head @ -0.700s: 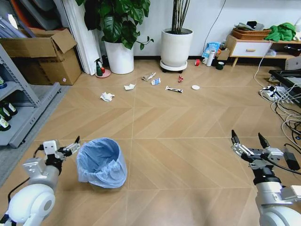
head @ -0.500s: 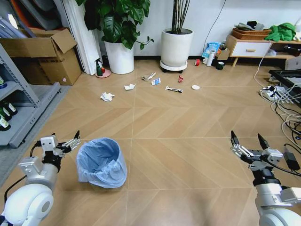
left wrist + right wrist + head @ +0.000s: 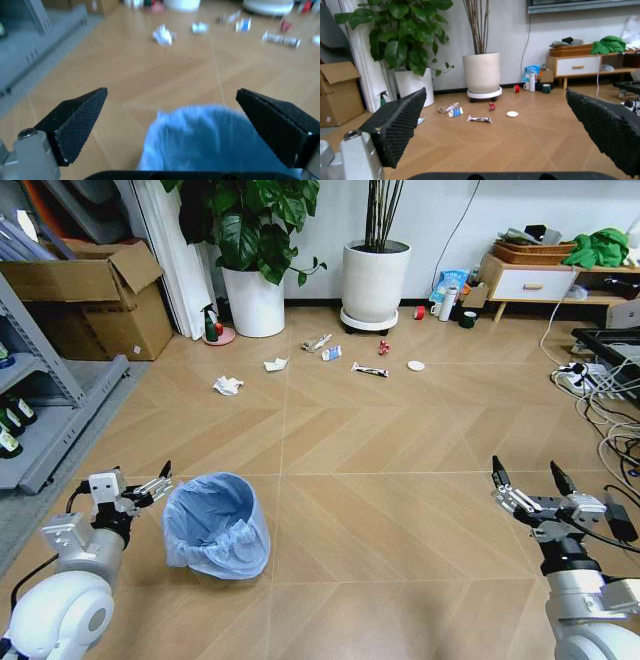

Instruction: Pick up the trash bin and place the garbage on the floor into it.

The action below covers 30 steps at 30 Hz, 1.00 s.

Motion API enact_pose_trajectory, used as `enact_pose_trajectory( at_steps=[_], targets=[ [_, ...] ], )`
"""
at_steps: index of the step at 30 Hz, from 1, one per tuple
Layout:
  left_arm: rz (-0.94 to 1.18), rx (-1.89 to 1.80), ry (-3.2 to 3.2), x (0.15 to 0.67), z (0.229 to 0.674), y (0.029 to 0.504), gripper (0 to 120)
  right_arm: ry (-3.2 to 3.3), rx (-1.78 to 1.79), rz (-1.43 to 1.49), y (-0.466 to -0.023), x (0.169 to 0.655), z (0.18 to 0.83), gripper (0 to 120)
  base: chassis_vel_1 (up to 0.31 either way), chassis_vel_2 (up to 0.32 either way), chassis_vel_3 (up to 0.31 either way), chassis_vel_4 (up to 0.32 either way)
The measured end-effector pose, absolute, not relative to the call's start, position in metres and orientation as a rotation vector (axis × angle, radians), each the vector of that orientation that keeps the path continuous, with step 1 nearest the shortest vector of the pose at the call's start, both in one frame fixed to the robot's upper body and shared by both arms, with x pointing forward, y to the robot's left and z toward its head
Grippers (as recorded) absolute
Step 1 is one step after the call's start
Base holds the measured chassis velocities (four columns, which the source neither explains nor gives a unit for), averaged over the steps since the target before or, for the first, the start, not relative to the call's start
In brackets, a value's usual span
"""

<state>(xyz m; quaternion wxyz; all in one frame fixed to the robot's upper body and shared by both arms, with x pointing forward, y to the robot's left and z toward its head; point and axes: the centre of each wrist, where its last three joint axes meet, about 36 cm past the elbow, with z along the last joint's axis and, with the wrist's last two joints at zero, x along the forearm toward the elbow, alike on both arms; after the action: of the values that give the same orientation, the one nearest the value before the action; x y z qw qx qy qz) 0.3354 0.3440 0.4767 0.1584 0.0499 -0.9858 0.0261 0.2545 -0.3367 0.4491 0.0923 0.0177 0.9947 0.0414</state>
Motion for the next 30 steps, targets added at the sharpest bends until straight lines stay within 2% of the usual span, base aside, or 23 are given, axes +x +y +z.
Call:
enact_pose_trajectory(
  at_steps=[10, 15, 20, 21, 24, 25, 29, 30],
  targets=[
    [0.116, 0.200, -2.601, 0.365, 0.412, 0.362, 100, 3.001, 0.038, 0.160, -0.335, 0.265, 0.427, 100, 0.000, 0.000, 0.000, 0.000],
    [0.123, 0.198, -2.571, 0.377, 0.402, 0.361, 95, 3.004, 0.044, 0.162, -0.335, 0.266, 0.425, 100, 0.000, 0.000, 0.000, 0.000],
    [0.088, 0.213, -2.513, 0.392, 0.394, 0.364, 79, 3.006, 0.046, 0.168, -0.335, 0.269, 0.424, 100, 0.000, 0.000, 0.000, 0.000],
    [0.088, 0.213, -2.513, 0.392, 0.394, 0.364, 79, 3.006, 0.046, 0.168, -0.335, 0.269, 0.424, 100, 0.000, 0.000, 0.000, 0.000],
    [0.065, 0.229, -2.483, 0.397, 0.393, 0.369, 66, 3.005, 0.046, 0.171, -0.335, 0.271, 0.424, 100, 0.000, 0.000, 0.000, 0.000],
    [0.065, 0.229, -2.483, 0.397, 0.393, 0.369, 66, 3.005, 0.046, 0.171, -0.335, 0.271, 0.424, 100, 0.000, 0.000, 0.000, 0.000],
    [0.077, 0.220, -2.475, 0.398, 0.395, 0.370, 47, 3.007, 0.044, 0.177, -0.334, 0.272, 0.424, 100, 0.000, 0.000, 0.000, 0.000],
    [0.077, 0.220, -2.475, 0.398, 0.395, 0.370, 47, 3.007, 0.044, 0.177, -0.334, 0.272, 0.424, 100, 0.000, 0.000, 0.000, 0.000]
  ],
)
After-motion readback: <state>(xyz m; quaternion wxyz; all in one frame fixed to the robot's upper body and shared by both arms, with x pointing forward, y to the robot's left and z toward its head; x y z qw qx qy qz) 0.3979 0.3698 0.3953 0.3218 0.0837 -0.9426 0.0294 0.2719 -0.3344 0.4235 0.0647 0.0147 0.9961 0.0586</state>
